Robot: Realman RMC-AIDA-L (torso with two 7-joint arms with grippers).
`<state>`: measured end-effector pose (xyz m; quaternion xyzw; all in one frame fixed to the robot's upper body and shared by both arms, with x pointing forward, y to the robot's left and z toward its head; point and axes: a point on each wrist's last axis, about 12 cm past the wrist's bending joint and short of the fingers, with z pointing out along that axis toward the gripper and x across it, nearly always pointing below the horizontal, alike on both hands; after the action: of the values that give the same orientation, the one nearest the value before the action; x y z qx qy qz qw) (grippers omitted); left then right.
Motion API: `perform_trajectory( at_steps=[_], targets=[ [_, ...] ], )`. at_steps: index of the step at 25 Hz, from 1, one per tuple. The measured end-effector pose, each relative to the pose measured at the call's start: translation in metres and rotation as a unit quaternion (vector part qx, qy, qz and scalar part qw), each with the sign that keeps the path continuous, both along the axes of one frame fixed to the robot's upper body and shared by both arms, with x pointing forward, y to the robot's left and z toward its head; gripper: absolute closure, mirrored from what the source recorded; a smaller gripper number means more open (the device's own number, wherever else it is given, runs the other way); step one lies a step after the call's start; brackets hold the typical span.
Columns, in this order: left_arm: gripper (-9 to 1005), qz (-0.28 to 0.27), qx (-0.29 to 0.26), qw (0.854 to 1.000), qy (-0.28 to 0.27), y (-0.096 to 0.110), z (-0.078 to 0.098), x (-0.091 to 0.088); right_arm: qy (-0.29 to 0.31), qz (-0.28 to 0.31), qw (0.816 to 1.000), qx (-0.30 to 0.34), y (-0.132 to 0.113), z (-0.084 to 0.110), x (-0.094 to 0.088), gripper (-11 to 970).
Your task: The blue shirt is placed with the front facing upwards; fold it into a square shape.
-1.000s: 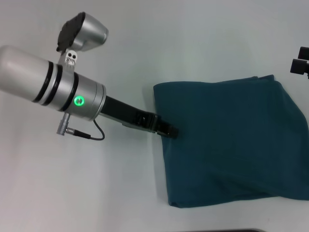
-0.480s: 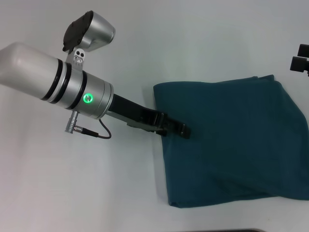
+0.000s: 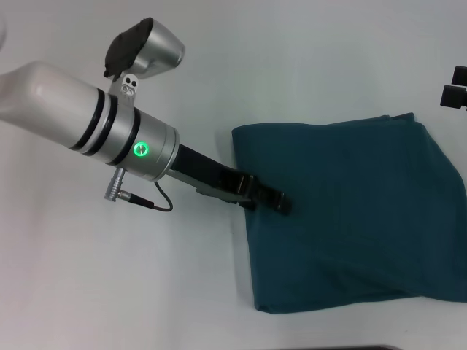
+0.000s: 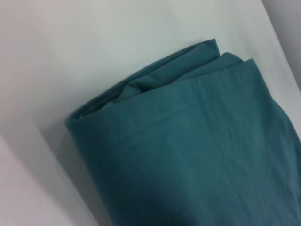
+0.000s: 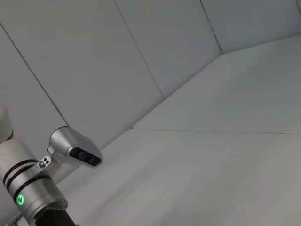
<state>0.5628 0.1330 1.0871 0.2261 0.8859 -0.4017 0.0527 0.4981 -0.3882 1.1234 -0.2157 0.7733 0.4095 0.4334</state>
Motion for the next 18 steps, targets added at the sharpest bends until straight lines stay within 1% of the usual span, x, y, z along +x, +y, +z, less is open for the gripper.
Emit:
perform_trajectory(
  at_steps=[7, 12, 18],
  targets=[
    [275, -0.015, 0.009, 1.000, -0.003, -0.007, 0.000, -0.001, 0.000, 0.001, 1.000, 0.001, 0.000, 0.000, 0.000, 45],
    [467, -0.032, 0.017, 0.999, -0.008, -0.012, -0.002, -0.004, -0.004, 0.003, 1.000, 0.006, 0.001, 0.002, 0.000, 45],
    [650, -0.034, 0.014, 0.999, -0.016, -0.011, -0.001, -0.004, -0.007, 0.001, 1.000, 0.007, -0.001, 0.005, -0.001, 45]
  ],
)
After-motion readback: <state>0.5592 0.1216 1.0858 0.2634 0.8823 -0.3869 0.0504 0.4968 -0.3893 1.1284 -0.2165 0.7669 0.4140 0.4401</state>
